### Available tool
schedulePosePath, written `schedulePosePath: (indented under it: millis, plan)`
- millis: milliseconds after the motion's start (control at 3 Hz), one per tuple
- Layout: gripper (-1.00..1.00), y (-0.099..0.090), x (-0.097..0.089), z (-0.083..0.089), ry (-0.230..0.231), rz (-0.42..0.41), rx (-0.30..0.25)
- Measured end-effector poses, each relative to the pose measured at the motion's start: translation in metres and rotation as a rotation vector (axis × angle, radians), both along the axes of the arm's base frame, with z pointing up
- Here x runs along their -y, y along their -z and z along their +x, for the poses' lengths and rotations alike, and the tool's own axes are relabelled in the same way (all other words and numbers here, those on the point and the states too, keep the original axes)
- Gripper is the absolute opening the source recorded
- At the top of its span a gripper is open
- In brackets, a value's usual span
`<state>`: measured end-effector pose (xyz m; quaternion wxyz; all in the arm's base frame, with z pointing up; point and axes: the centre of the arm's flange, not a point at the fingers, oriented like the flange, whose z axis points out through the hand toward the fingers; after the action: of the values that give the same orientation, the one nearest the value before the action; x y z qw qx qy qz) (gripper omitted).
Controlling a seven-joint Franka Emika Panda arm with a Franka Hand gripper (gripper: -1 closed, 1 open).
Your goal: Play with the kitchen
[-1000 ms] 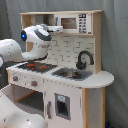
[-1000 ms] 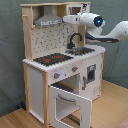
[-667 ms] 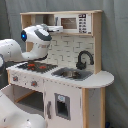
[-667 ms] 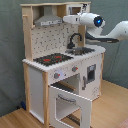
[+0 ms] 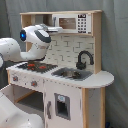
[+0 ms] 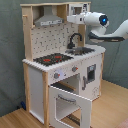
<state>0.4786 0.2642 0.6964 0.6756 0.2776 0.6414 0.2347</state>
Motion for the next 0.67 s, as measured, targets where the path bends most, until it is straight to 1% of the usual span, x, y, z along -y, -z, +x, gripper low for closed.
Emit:
schedulePosePath:
  millis: [333, 667]
  plan:
    - [-1.00, -0.002, 0.007, -0.008, -0.053, 0.007, -0.001]
    - [-1.00, 0.000, 0.013, -0.021, -0.087, 0.015, 0.010]
